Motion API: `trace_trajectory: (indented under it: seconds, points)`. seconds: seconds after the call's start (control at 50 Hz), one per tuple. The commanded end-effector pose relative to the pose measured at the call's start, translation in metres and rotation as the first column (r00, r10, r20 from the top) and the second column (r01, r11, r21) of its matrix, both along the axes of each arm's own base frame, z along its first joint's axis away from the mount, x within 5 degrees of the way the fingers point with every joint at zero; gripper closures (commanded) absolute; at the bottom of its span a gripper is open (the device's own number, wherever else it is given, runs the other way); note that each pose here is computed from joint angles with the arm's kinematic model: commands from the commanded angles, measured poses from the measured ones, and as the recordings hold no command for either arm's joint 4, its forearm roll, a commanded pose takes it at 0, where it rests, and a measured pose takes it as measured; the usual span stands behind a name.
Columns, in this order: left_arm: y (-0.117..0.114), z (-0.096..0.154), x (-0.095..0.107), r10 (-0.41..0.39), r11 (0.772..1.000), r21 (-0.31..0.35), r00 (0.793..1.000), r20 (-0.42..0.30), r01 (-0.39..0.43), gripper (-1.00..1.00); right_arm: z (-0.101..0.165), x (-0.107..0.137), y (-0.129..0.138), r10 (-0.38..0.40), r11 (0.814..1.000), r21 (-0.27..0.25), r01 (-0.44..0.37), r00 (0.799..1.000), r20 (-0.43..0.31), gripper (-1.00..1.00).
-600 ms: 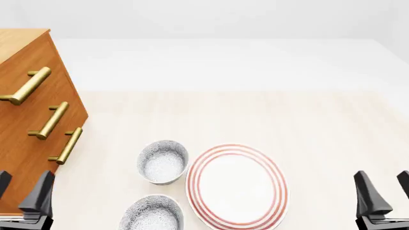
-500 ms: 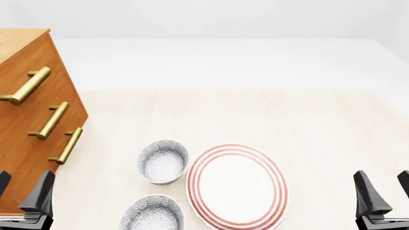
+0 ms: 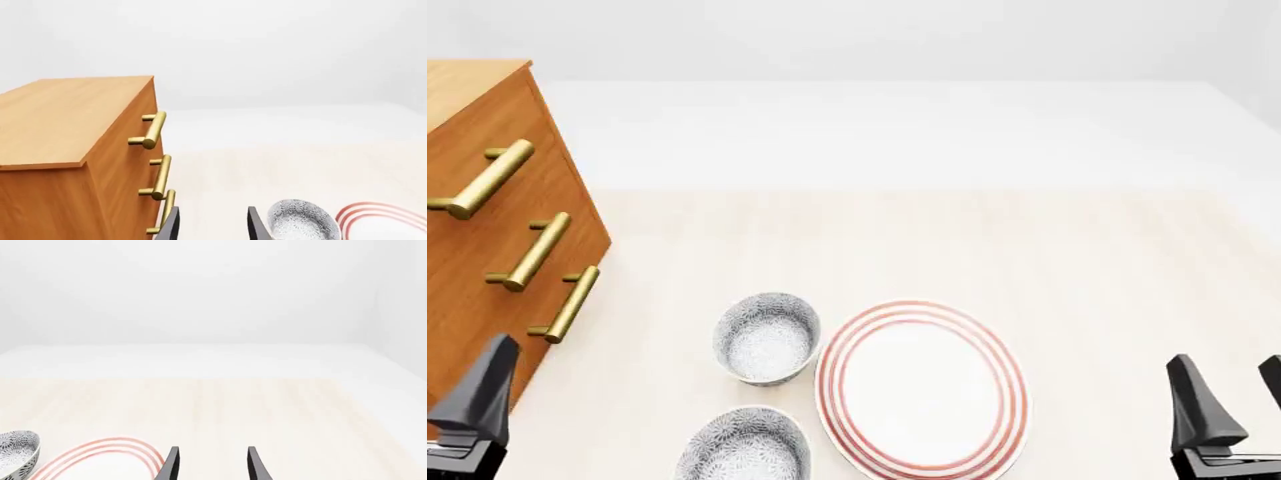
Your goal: Stack the bowl in the middle on the bowl at the back.
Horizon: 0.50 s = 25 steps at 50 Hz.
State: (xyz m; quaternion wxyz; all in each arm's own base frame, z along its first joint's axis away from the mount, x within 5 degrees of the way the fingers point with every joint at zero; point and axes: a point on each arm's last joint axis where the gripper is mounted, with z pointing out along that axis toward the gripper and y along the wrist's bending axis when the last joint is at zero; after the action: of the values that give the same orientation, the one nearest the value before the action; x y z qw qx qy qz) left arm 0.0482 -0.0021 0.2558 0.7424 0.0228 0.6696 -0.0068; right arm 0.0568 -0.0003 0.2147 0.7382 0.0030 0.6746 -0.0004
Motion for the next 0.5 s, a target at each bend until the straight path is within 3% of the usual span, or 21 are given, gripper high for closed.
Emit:
trace_trajectory:
  seconds: [0.02, 0.18, 0.28, 0.32, 0.34, 0.36, 0.4, 0.42, 0.44, 0.5]
  points:
    - [-0.003, 0.044, -0.011, -0.083, 0.996, 0.041, 0.996, -0.017, 0.083, -1.00, 0.001, -0.001, 0.000, 0.001, 1.000, -0.002, -0.001, 1.000, 0.004, -1.00]
    - [-0.005, 0.076, -0.004, -0.127, 0.992, -0.028, 0.981, -0.148, 0.125, -1.00, 0.001, -0.001, 0.000, 0.002, 1.000, -0.003, -0.002, 1.000, 0.005, -1.00]
    - [-0.008, 0.076, 0.005, -0.142, 0.989, 0.004, 0.961, -0.236, 0.147, -1.00, 0.001, -0.001, 0.000, 0.002, 1.000, -0.001, -0.002, 1.000, 0.006, -1.00]
    - [-0.011, 0.070, 0.015, -0.149, 0.987, 0.003, 0.935, -0.322, 0.158, -1.00, 0.001, -0.001, 0.000, 0.002, 1.000, -0.001, -0.002, 1.000, 0.006, -1.00]
    - [-0.011, 0.073, 0.013, -0.164, 0.986, -0.017, 0.932, -0.322, 0.167, -1.00, 0.001, -0.001, 0.000, 0.002, 1.000, -0.001, -0.002, 1.000, 0.006, -1.00]
    - [-0.013, 0.068, 0.022, -0.161, 0.987, -0.038, 0.912, -0.378, 0.158, -1.00, 0.001, -0.001, 0.000, 0.002, 1.000, -0.001, -0.002, 1.000, 0.007, -1.00]
    - [-0.013, 0.070, 0.020, -0.163, 0.986, -0.037, 0.906, -0.392, 0.162, -1.00, 0.001, -0.001, 0.000, 0.002, 1.000, -0.001, -0.002, 1.000, 0.007, -1.00]
    - [-0.015, 0.065, 0.026, -0.169, 0.986, -0.082, 0.882, -0.440, 0.148, -1.00, 0.001, -0.001, 0.000, 0.002, 1.000, -0.001, -0.002, 1.000, 0.007, -1.00]
    - [-0.015, 0.066, 0.026, -0.169, 0.986, -0.091, 0.882, -0.440, 0.143, -1.00, 0.001, -0.001, 0.000, 0.003, 1.000, -0.001, -0.003, 1.000, 0.007, -1.00]
    - [-0.016, 0.058, 0.032, -0.167, 0.984, -0.135, 0.847, -0.505, 0.113, -1.00, 0.001, -0.001, 0.000, 0.003, 1.000, -0.001, -0.003, 1.000, 0.007, -1.00]
